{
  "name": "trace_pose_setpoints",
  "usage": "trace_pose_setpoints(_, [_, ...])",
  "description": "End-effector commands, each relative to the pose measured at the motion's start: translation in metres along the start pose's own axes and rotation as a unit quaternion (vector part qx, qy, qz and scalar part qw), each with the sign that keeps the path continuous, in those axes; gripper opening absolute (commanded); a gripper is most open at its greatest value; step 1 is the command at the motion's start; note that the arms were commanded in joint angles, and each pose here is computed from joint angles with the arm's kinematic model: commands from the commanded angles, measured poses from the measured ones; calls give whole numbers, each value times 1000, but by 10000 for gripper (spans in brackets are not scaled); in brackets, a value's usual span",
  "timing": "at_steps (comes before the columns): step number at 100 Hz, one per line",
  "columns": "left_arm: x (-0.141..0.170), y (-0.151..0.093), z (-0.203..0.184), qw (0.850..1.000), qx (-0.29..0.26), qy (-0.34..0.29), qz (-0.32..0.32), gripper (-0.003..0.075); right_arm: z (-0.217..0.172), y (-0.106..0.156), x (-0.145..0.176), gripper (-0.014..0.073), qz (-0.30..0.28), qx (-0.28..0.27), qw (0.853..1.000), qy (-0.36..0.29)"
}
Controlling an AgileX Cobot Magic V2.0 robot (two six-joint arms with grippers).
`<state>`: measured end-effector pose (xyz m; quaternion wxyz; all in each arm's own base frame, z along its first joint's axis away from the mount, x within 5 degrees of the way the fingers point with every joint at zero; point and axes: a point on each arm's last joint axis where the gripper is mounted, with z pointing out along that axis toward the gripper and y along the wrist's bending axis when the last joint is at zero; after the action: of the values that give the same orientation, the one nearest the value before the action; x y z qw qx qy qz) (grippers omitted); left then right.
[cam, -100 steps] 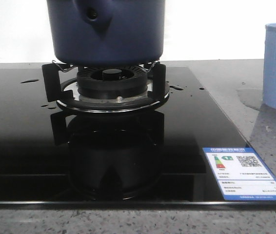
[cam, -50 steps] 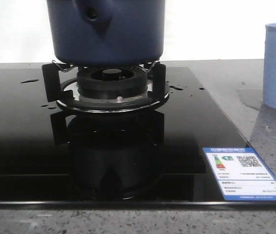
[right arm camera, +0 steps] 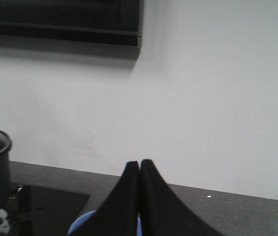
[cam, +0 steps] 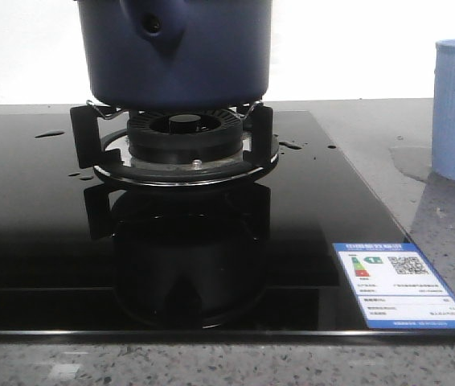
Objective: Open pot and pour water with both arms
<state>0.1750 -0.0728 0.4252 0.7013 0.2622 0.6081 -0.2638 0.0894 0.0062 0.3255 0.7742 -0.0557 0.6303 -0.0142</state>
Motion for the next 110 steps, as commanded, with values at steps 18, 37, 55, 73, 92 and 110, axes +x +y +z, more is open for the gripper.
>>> trace_pose_setpoints(18, [37, -37, -68, 997, -76, -20, -6, -19, -2, 21, 12, -74, 26, -111, 993, 25])
trace_pose_setpoints(37, [85, -53, -103, 993, -119, -15, -10, -19, -7, 36, 21, -74, 33, -185, 981, 56])
trace_pose_setpoints(55, [116, -66, -122, 992, -125, -23, -7, -19, -10, 43, 20, -74, 38, -225, 972, 51])
trace_pose_setpoints(73, [121, -72, -129, 992, -123, -38, 2, -19, -10, 43, 19, -74, 38, -227, 972, 49])
trace_pose_setpoints(92, [121, -72, -129, 992, -123, -38, 2, -19, -10, 43, 19, -74, 38, -227, 972, 49])
trace_pose_setpoints(110, [121, -72, -129, 992, -123, -38, 2, -19, -10, 43, 19, -74, 38, -227, 972, 49])
